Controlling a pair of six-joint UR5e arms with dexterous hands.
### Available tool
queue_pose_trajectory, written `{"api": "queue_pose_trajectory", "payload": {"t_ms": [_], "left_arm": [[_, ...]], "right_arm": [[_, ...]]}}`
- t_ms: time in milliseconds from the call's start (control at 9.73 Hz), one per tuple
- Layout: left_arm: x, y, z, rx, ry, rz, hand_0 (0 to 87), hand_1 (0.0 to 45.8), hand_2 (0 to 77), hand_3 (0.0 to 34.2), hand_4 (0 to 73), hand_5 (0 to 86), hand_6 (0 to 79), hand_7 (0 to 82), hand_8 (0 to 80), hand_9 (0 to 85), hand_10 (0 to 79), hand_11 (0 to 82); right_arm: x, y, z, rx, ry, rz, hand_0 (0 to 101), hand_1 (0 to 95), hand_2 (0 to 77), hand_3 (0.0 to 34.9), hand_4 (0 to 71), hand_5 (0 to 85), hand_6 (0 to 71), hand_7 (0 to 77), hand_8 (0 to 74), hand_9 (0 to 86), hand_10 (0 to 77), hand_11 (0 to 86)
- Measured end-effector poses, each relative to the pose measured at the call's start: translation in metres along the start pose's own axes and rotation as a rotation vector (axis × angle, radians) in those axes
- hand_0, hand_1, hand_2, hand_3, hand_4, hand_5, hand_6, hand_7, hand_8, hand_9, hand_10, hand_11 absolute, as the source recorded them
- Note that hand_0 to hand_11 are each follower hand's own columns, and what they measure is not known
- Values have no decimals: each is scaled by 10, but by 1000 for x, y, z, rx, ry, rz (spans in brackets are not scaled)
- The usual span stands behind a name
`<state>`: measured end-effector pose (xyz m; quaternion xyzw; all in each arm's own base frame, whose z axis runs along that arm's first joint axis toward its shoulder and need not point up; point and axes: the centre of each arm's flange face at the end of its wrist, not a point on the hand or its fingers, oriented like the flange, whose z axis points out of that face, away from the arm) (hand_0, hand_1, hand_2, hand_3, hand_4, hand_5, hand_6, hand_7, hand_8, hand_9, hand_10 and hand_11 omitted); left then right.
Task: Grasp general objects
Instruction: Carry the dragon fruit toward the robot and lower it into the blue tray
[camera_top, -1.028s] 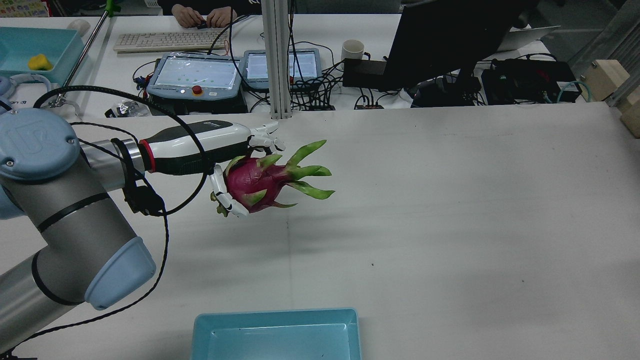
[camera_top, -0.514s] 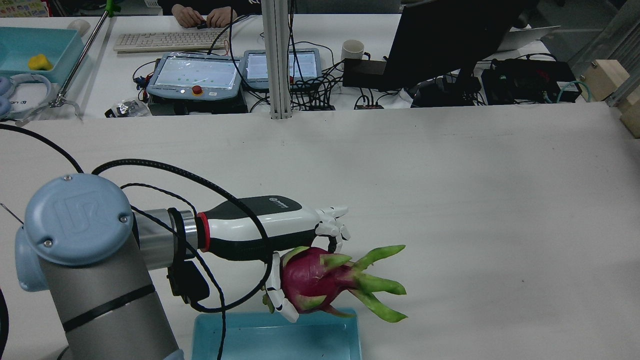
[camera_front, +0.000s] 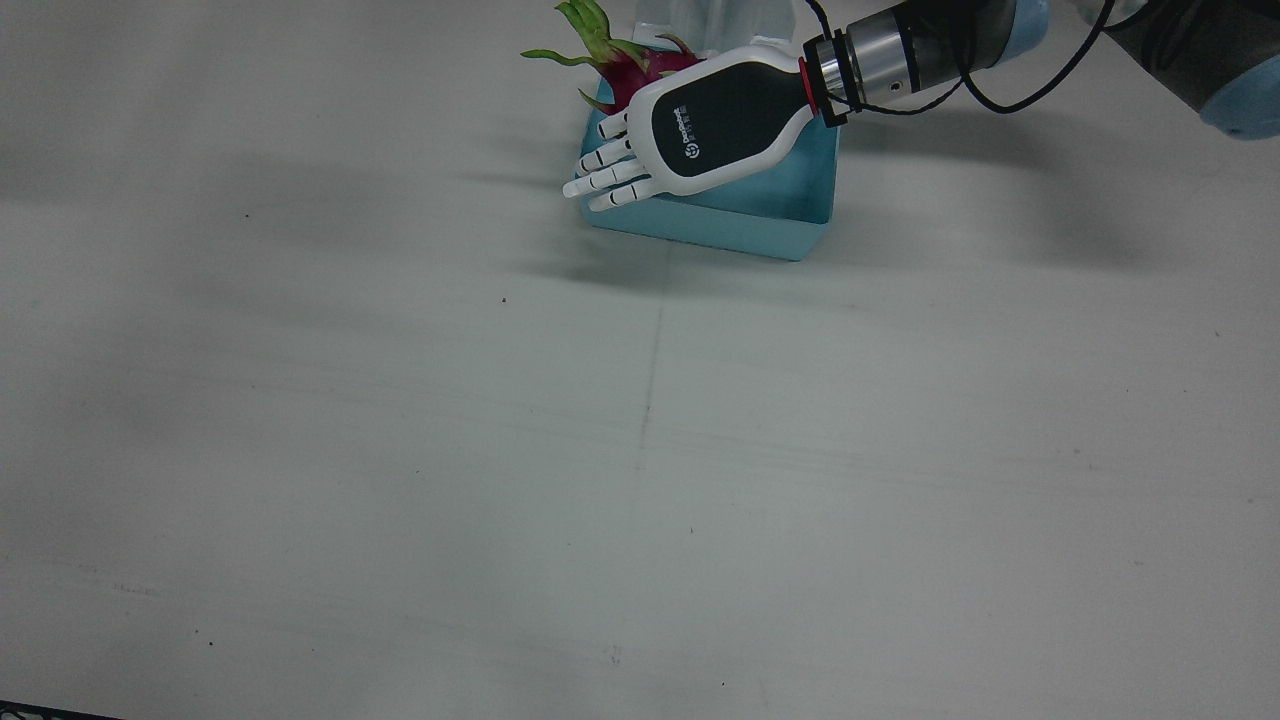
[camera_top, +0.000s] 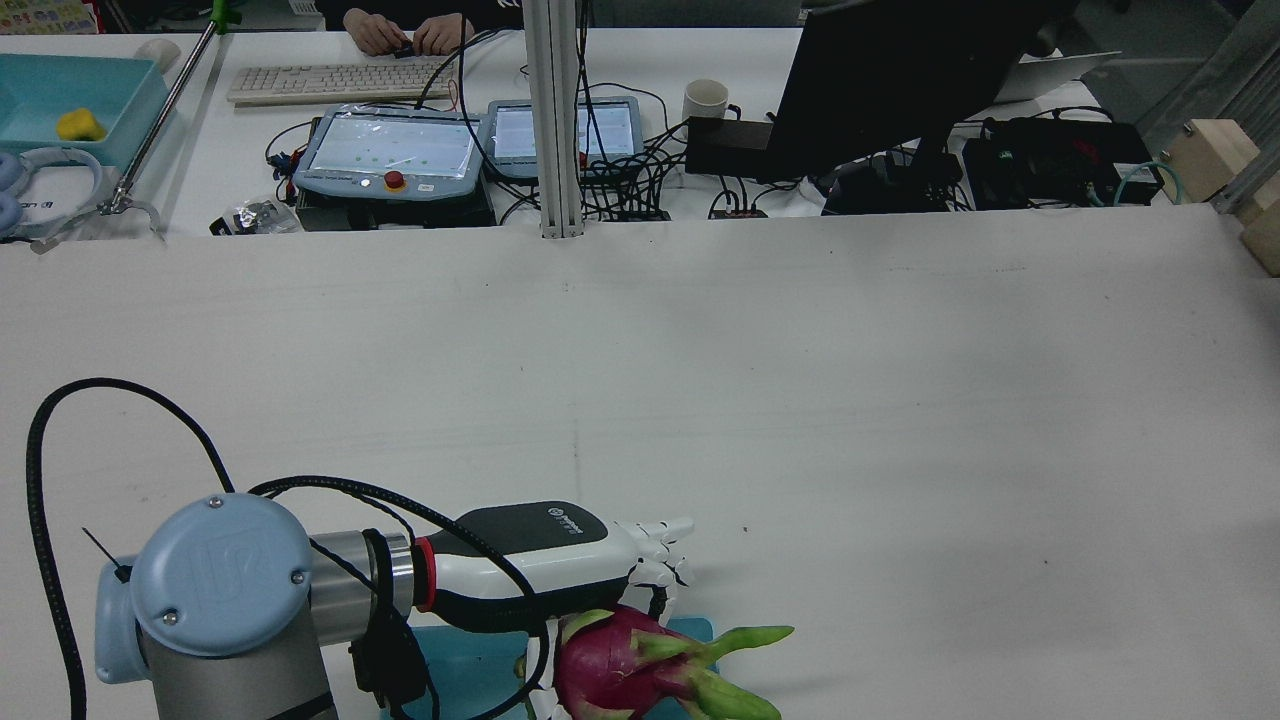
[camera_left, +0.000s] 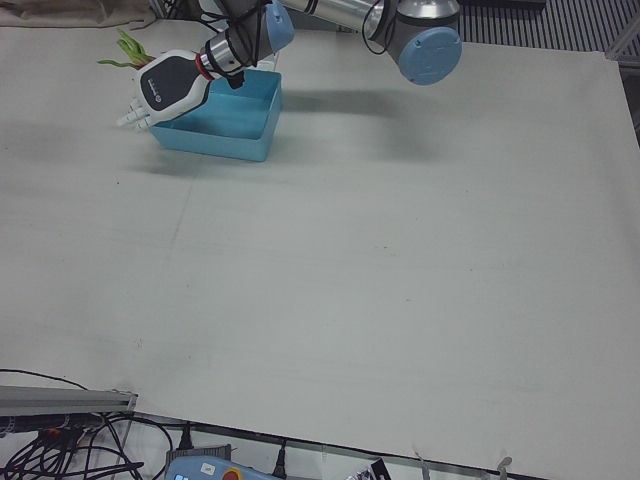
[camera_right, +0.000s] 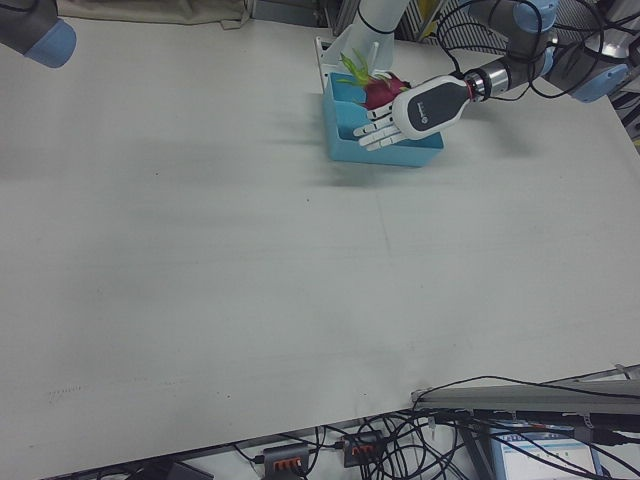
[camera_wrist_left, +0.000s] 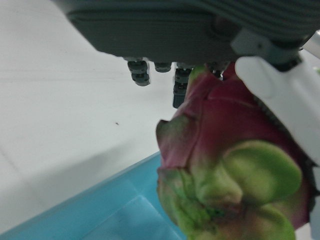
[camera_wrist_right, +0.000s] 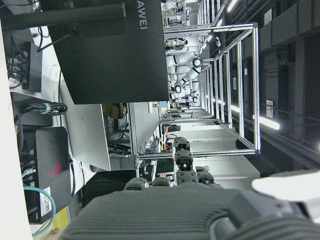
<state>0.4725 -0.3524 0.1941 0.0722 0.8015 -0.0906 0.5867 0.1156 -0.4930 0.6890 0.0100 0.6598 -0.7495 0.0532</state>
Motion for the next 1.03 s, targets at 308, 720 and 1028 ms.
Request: {"api": "queue_pose_trajectory", "payload": {"t_ms": [308, 720, 1028], "left_arm": [[-59, -7, -19, 9, -39, 30, 558, 0, 316, 0, 104, 502, 55, 207, 16, 38, 16, 33], [-61, -10, -42, 13, -69, 42, 467, 0, 305, 0, 202, 185, 5, 54, 16, 16, 5, 11], [-47, -22, -64, 37, -63, 53, 385, 16, 76, 61, 38, 33, 5, 54, 16, 11, 5, 11]], "right_arm": [[0, 0, 0, 1, 0, 0, 0, 54, 16, 0, 0, 5, 0, 0, 0, 5, 0, 5], [0, 0, 0, 1, 0, 0, 0, 54, 16, 0, 0, 5, 0, 0, 0, 5, 0, 5], [0, 0, 0, -1, 0, 0, 0, 54, 16, 0, 0, 5, 0, 0, 0, 5, 0, 5]]}}
